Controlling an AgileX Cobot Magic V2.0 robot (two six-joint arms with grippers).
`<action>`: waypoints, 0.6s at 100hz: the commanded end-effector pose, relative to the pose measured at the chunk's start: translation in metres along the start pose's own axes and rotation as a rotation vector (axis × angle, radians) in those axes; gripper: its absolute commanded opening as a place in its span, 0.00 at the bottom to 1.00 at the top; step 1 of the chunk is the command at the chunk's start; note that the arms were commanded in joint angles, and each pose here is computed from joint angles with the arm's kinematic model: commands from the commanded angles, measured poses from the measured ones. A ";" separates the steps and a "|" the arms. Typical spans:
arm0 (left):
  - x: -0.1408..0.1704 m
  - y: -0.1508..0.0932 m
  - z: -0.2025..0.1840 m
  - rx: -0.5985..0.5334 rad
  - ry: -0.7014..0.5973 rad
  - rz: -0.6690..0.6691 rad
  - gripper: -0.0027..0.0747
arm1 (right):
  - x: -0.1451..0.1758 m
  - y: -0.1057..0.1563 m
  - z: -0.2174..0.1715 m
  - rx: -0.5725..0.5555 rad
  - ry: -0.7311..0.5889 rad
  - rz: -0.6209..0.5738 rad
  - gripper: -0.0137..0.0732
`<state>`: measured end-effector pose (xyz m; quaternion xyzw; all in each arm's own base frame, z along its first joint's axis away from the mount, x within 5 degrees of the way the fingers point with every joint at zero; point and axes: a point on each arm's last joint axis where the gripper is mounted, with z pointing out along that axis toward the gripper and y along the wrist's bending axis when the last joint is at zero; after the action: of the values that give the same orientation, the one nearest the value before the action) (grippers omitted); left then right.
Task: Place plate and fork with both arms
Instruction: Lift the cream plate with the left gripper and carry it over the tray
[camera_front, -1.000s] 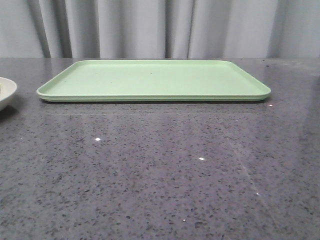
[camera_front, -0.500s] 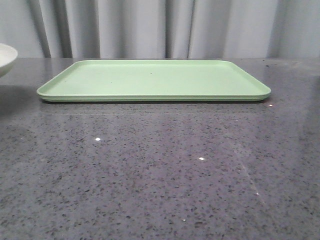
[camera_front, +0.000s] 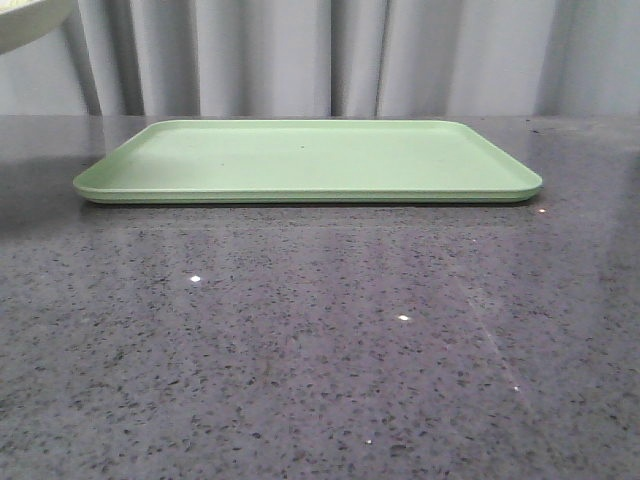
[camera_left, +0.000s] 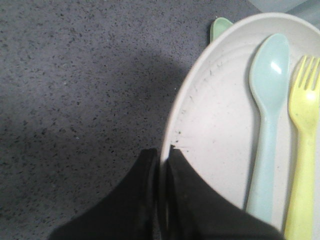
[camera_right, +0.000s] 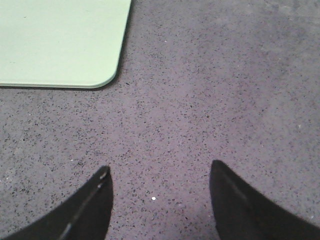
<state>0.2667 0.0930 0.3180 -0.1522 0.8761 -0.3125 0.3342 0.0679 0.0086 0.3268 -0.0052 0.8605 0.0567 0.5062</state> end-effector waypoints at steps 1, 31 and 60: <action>-0.009 -0.031 -0.004 0.083 -0.083 0.016 0.01 | -0.016 0.001 -0.004 0.001 -0.097 -0.005 0.66; -0.003 -0.074 0.036 0.105 -0.108 -0.012 0.01 | -0.016 0.001 -0.004 0.001 -0.097 -0.005 0.66; 0.007 -0.120 0.084 0.156 -0.059 -0.004 0.01 | -0.016 0.001 -0.004 0.001 -0.097 -0.005 0.66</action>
<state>0.3189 -0.0219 0.3195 -0.1226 0.8676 -0.3440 0.3375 0.0679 0.0086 0.3268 -0.0052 0.8605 0.0567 0.5062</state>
